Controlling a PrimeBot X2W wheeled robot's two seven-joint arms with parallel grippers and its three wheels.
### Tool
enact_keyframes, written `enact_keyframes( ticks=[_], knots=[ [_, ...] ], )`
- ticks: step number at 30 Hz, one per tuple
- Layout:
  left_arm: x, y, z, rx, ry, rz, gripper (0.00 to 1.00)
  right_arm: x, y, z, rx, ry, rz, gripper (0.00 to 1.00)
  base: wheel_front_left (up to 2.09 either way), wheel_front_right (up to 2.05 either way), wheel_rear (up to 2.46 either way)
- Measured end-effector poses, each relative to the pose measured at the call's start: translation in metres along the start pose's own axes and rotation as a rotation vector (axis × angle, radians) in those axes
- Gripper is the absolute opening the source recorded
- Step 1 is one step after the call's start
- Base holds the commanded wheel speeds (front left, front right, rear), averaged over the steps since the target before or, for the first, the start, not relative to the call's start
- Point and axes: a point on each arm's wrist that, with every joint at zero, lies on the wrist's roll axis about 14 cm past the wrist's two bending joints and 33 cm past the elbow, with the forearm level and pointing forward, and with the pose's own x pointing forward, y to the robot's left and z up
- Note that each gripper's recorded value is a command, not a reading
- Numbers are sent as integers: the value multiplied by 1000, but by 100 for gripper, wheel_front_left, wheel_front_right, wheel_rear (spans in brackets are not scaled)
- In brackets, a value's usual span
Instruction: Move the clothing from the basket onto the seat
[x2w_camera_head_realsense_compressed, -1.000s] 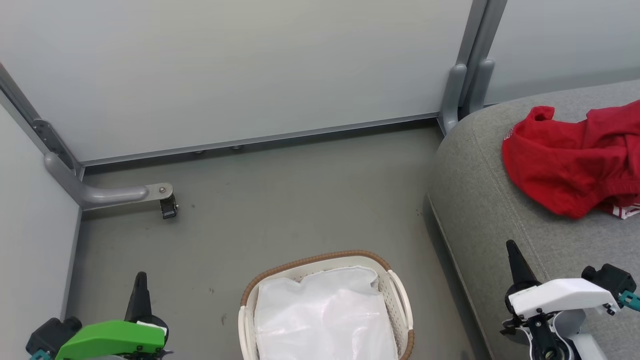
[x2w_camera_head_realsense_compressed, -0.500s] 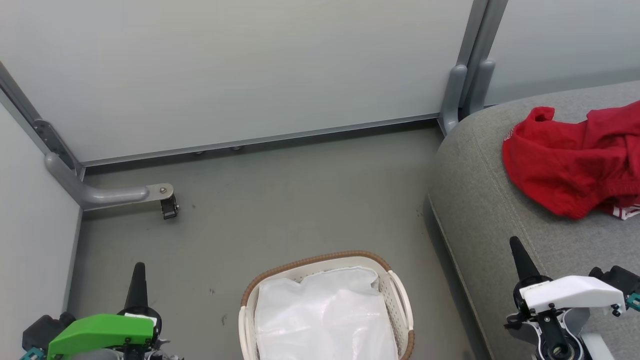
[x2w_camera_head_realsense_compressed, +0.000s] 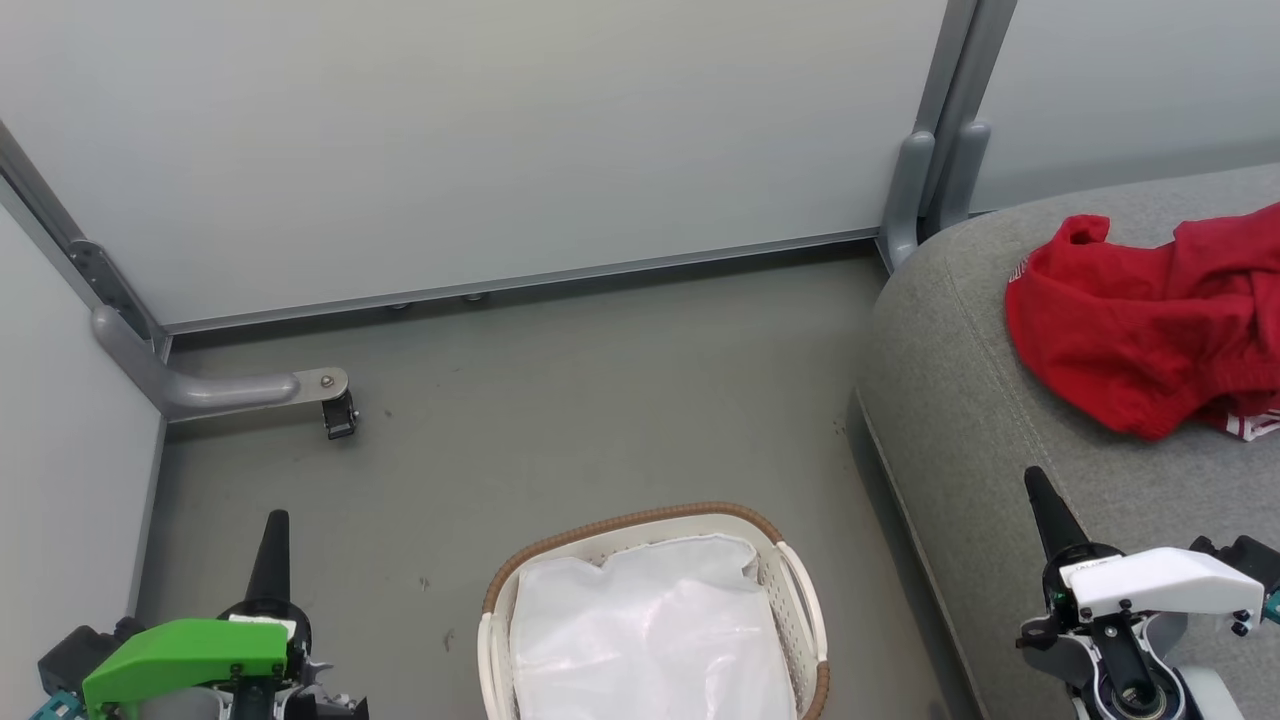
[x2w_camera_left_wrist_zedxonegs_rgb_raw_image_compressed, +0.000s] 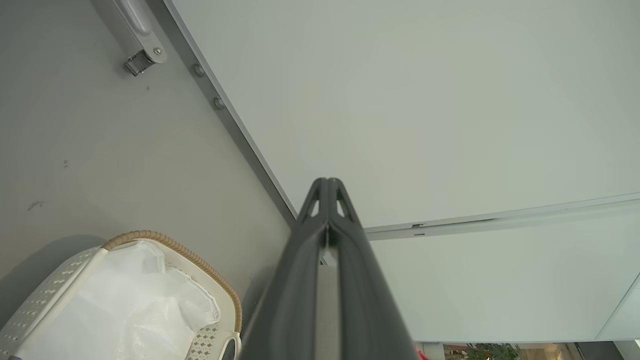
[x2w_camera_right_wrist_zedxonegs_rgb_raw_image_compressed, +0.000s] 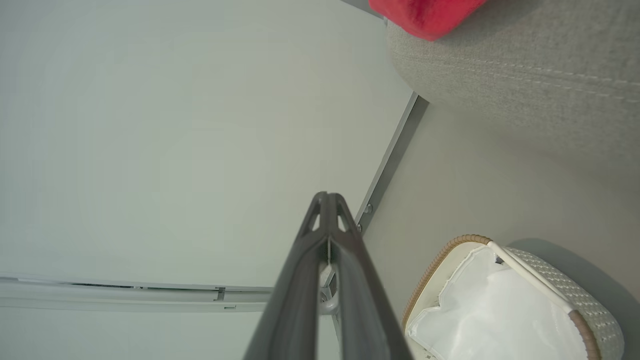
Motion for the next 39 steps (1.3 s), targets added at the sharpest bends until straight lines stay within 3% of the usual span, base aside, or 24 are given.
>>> enact_keyframes(
  ticks=[39],
  knots=[
    [7, -30, 9, -272, 14, -106, 0, 0, 16, 11, 278, -4, 66, 0, 0, 0, 0]
  ],
)
